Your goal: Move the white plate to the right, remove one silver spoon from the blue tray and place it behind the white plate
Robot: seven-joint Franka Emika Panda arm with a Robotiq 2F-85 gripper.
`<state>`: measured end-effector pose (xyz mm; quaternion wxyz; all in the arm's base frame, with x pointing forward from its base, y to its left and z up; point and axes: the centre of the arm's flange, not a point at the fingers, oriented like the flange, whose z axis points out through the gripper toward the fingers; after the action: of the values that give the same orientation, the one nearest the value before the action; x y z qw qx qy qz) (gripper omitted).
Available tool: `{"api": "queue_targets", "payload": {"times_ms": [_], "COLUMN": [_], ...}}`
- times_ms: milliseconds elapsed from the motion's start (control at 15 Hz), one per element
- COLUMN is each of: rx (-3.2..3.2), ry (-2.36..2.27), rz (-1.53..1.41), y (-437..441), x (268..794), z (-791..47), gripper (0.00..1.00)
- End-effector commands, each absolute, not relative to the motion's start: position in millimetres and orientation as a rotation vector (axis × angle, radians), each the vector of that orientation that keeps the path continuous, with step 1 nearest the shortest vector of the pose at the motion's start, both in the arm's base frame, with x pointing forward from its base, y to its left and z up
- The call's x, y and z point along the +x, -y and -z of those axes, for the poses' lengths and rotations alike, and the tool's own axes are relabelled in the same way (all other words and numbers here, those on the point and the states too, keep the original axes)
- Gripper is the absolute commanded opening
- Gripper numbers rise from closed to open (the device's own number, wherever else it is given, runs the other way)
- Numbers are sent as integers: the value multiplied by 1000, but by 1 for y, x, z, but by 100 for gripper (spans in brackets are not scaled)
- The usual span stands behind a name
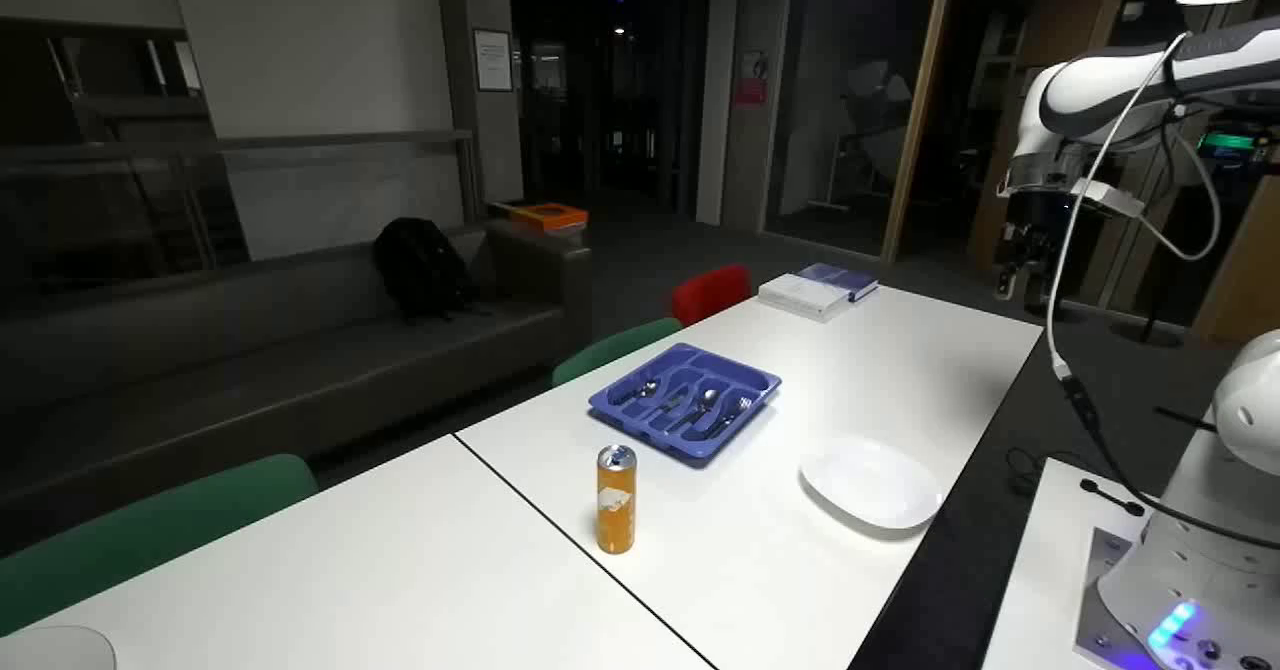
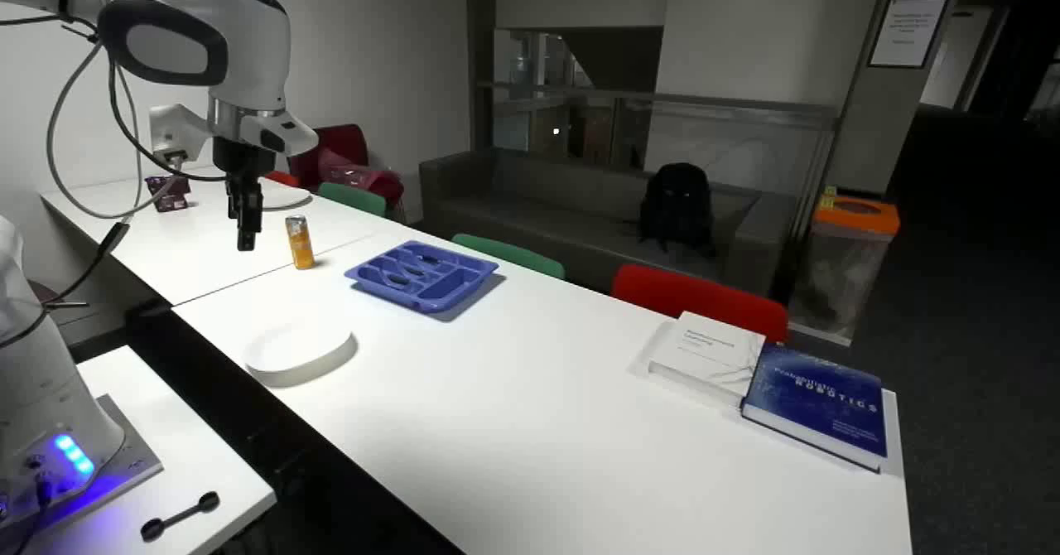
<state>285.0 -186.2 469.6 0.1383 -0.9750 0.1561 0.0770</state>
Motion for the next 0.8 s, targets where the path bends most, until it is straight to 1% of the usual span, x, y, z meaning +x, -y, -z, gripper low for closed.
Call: {"api": "queue_targets", "payload": {"times_ms": [0,400,733], "rx": [-2820,-2820,-2768], "ry": [-451,-451,-391], "rz": [-223,-223,-302], "y": [186,186,187], "x": [285,285,318], "z": [-470,-470,-437], "gripper": [100,100,100]}}
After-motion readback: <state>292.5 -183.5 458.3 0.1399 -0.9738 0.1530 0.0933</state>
